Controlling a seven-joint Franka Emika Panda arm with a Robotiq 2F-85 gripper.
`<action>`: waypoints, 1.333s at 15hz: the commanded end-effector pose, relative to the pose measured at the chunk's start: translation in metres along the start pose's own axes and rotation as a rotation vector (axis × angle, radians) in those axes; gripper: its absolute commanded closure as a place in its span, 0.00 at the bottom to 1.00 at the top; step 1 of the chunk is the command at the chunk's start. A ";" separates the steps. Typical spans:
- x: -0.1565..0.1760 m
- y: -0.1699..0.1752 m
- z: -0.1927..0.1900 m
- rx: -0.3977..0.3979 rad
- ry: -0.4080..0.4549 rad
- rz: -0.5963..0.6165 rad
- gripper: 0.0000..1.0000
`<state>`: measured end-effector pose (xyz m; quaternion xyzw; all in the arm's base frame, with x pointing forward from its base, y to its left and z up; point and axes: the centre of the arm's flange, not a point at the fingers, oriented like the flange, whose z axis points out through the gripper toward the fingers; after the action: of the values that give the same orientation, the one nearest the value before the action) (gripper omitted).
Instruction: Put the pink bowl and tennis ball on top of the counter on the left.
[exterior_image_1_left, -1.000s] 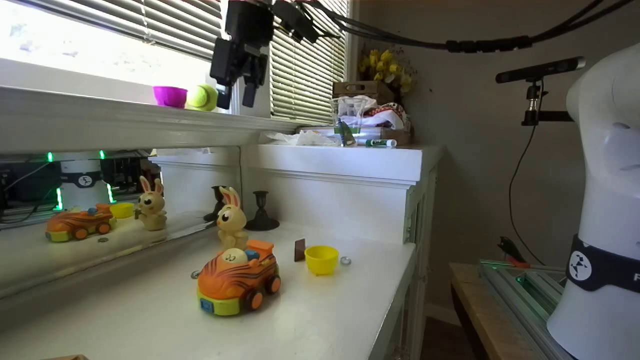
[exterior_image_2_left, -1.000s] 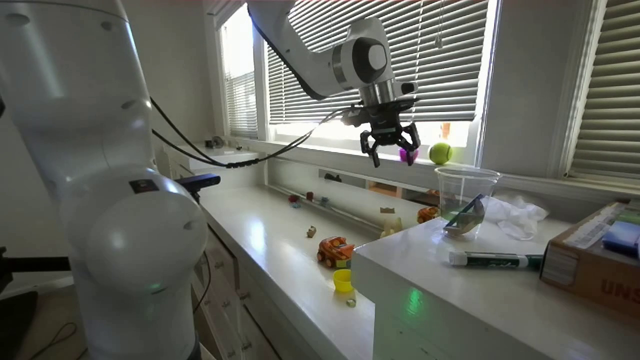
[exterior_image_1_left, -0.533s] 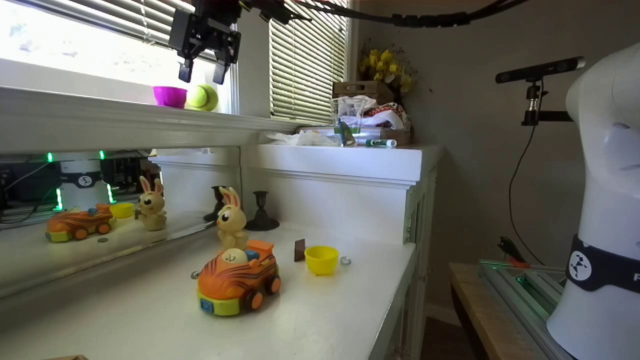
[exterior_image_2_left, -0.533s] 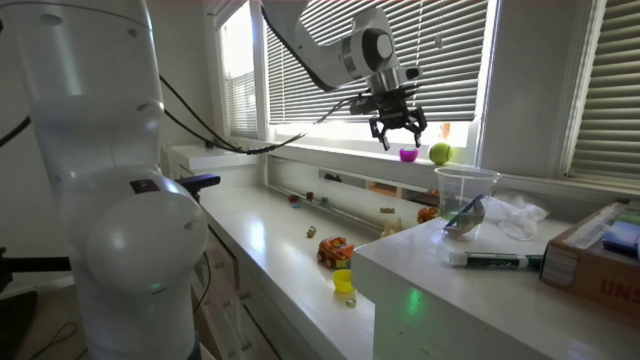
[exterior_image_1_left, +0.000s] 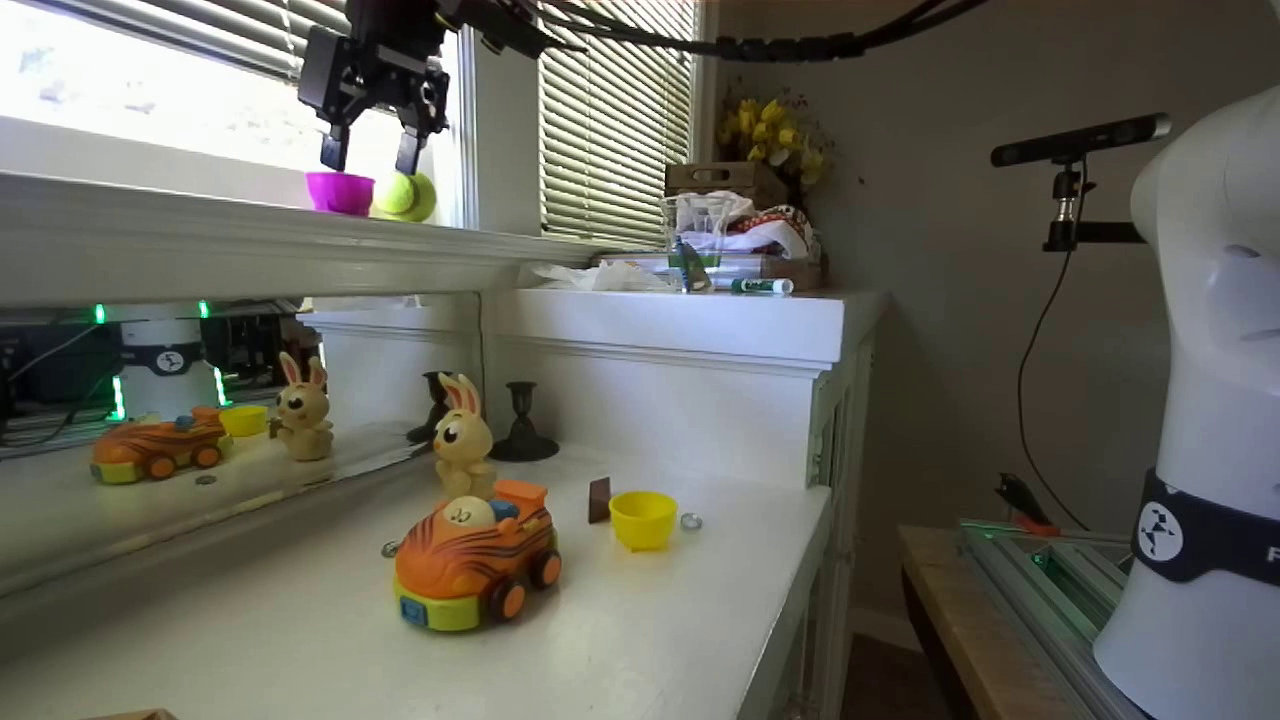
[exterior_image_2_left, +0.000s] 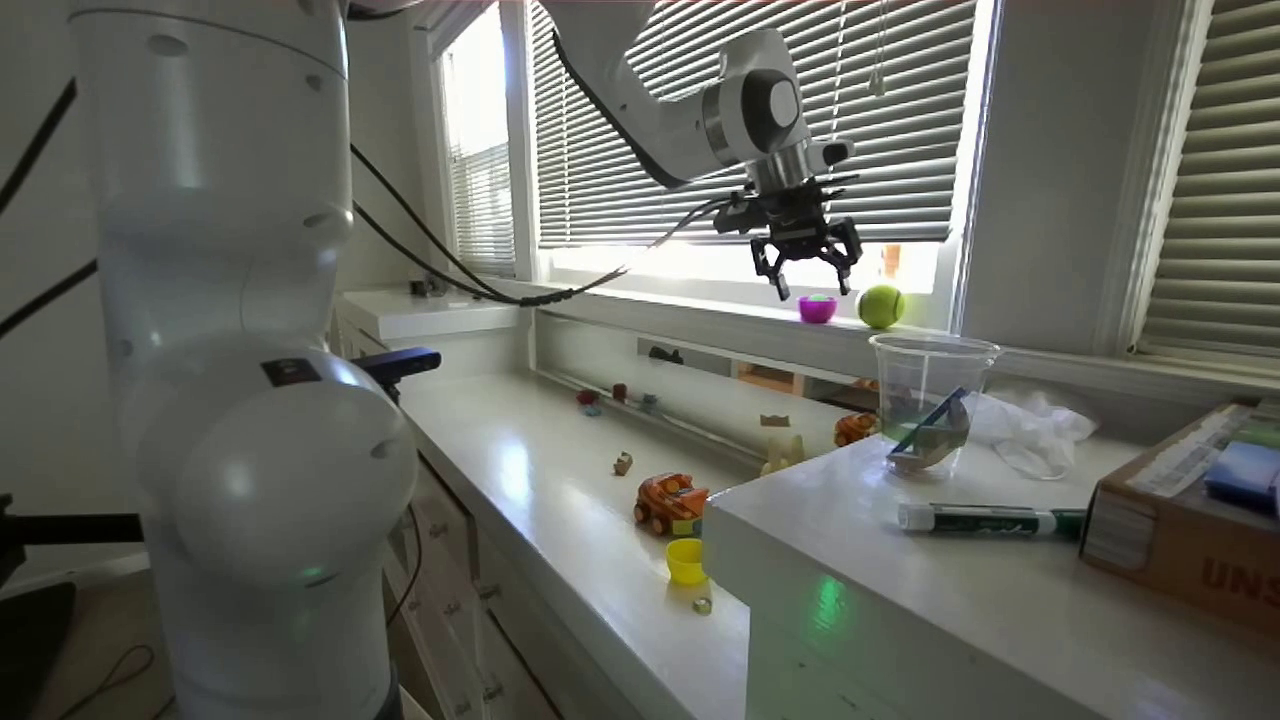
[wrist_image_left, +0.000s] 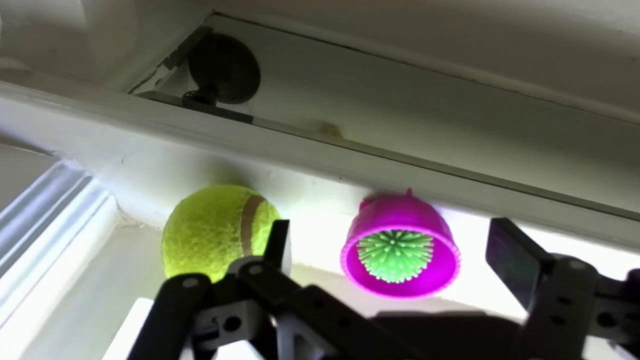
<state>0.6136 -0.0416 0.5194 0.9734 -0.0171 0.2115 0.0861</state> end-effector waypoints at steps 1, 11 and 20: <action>0.018 -0.002 0.009 0.014 -0.004 0.038 0.00; 0.025 -0.010 0.022 0.007 -0.010 0.064 0.25; 0.018 -0.016 0.011 -0.003 0.004 0.089 0.62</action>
<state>0.6395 -0.0352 0.5062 0.9730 -0.0525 0.2118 0.0755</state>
